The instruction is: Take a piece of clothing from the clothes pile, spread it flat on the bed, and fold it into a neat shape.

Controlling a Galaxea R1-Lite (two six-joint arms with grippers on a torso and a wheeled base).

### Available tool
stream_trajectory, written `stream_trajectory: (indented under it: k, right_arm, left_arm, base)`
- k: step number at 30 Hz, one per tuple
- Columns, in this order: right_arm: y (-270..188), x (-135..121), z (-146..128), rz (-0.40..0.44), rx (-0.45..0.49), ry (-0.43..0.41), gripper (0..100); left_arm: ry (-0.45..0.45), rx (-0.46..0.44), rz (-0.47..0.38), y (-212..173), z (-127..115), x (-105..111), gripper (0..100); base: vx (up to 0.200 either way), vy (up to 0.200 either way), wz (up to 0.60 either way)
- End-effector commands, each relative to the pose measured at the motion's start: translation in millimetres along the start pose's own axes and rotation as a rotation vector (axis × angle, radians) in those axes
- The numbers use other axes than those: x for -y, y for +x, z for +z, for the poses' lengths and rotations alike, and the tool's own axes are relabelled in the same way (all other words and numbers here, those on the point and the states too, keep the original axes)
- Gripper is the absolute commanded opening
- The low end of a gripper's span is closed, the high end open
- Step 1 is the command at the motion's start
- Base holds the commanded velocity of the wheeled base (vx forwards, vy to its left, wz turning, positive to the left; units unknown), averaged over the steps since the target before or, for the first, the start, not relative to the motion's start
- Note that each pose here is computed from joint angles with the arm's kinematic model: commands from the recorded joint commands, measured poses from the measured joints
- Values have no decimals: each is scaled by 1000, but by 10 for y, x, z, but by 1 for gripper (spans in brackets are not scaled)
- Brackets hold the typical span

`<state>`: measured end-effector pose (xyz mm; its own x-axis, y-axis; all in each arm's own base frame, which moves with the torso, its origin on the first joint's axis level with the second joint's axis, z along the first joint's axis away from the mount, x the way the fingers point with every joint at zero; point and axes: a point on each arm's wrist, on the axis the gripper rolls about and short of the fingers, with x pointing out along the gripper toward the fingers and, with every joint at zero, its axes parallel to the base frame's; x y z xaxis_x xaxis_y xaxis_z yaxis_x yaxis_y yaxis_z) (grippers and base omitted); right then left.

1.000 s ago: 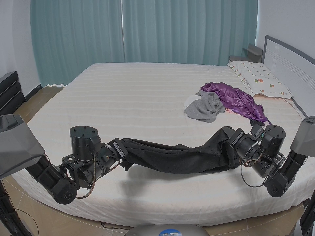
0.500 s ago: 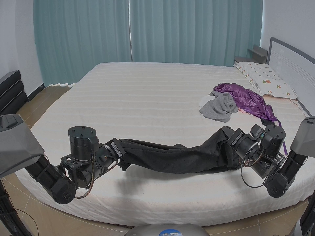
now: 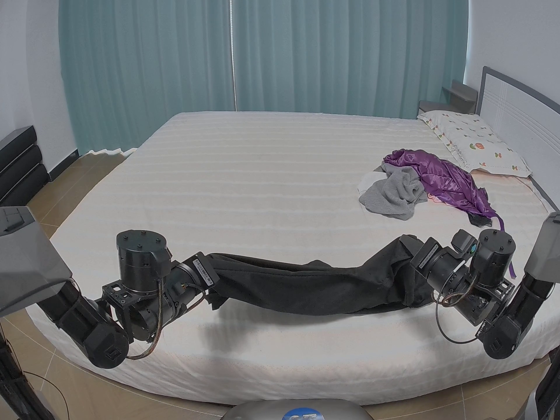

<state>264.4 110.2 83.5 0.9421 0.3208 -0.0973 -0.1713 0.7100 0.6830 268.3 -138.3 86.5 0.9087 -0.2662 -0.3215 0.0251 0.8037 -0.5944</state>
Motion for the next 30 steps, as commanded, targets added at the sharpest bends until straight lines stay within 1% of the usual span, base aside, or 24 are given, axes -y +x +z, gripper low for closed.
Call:
stream_trajectory:
  k: [1,4,8,11,14,16,17,19,20,21,22,26,30]
  right_arm:
    - [-46,7,-7,-2,-1,0,0]
    - [-181,9,-1,-13,-13,-1,0]
    - [-356,-49,79,5,3,2,0]
    - [-466,-91,135,21,20,2,0]
    - [-556,-139,194,41,43,2,0]
    - [-693,-249,319,97,95,1,0]
    - [-716,-267,335,105,102,2,0]
    - [-829,-374,423,160,145,-2,0]
    - [-829,-374,423,160,145,-2,0]
    - [-896,-445,487,197,177,-15,0]
    - [-906,-461,501,205,185,-18,0]
    - [-955,-608,666,268,275,-63,0]
    - [-1000,-725,795,305,352,-76,0]
  left_arm:
    - [1,-4,3,-22,-7,-10,0]
    - [7,-21,18,-68,-53,-47,0]
    - [11,2,37,-167,-41,-49,0]
    - [8,11,32,-253,-12,-48,0]
    - [5,25,22,-331,25,-36,0]
    - [0,54,5,-438,94,-4,0]
    - [-2,61,2,-450,110,6,0]
    - [6,99,8,-512,179,44,0]
    - [6,99,8,-512,179,44,0]
    - [23,123,17,-565,229,69,0]
    - [26,128,19,-579,242,71,0]
    - [62,199,-2,-742,382,151,0]
    - [62,256,-26,-858,527,239,0]
  base:
    - [-200,0,0]
    - [-200,0,0]
    - [-200,0,0]
    - [-200,0,0]
    - [0,0,0]
    - [0,0,0]
    - [0,0,0]
    - [0,0,0]
    - [0,0,0]
    - [0,0,0]
    - [0,0,0]
    - [0,0,0]
    - [0,0,0]
